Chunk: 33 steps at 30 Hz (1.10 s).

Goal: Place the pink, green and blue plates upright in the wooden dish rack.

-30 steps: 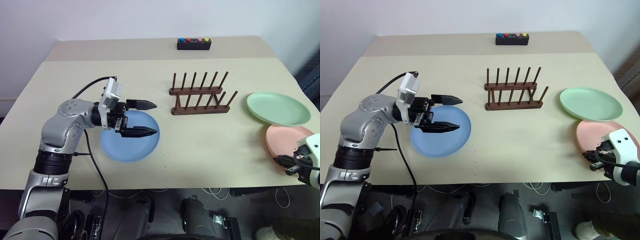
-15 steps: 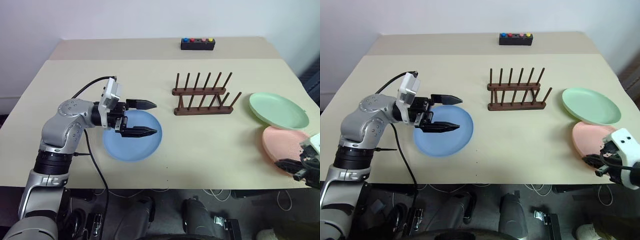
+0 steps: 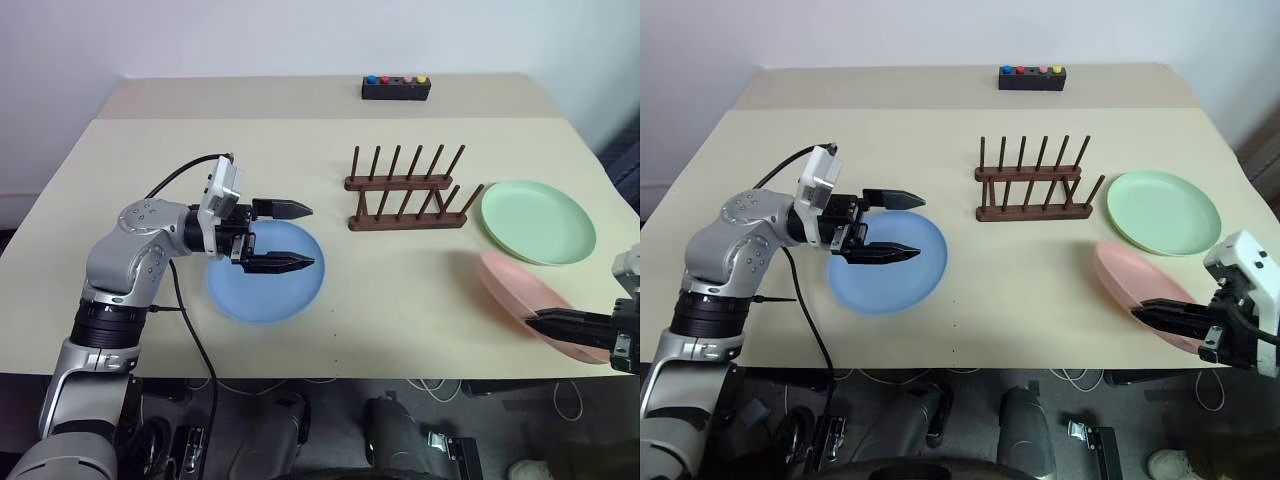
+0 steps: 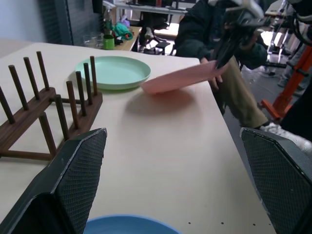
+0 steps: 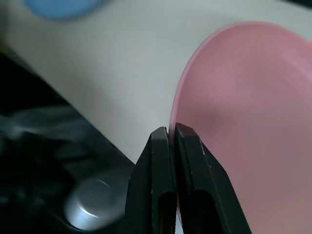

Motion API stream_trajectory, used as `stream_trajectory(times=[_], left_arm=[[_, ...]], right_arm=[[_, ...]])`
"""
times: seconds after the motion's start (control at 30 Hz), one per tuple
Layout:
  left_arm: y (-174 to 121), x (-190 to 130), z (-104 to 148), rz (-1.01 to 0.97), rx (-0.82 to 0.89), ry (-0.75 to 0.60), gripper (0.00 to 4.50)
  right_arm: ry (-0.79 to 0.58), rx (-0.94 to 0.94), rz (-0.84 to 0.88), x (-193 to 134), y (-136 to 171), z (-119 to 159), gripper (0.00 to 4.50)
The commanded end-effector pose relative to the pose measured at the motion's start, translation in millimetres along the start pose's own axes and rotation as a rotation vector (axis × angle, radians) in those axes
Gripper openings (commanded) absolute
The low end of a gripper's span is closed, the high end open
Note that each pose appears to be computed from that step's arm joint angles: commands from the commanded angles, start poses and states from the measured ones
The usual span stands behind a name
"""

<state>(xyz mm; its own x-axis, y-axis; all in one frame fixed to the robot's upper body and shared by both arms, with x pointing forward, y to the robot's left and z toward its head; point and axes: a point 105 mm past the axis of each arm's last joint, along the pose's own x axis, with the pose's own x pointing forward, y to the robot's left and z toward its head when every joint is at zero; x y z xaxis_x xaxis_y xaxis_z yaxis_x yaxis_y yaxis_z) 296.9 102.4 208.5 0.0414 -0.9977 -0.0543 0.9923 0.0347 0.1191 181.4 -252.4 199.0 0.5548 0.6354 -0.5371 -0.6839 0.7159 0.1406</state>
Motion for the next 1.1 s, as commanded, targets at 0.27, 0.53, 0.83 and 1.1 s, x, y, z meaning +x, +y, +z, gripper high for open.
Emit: stream_trajectory(times=[0.27, 0.53, 0.83, 1.1], left_arm=[[10, 2, 12, 0.036, 0.069, -0.034, 4.5], [27, 0, 24, 0.128, 0.111, -0.089, 4.5], [29, 1, 24, 0.149, 0.111, -0.097, 4.5], [26, 0, 26, 0.158, 0.116, -0.096, 4.5]], right_arm=[[-0.29, -0.021, 0.123, -16, 16, 56, 0.05], [-0.63, 0.005, 0.088, -37, -4, 105, 0.05], [-0.995, 0.103, 0.107, -34, -35, 153, 0.05], [-1.129, 0.205, 0.255, -18, -57, 183, 0.05]])
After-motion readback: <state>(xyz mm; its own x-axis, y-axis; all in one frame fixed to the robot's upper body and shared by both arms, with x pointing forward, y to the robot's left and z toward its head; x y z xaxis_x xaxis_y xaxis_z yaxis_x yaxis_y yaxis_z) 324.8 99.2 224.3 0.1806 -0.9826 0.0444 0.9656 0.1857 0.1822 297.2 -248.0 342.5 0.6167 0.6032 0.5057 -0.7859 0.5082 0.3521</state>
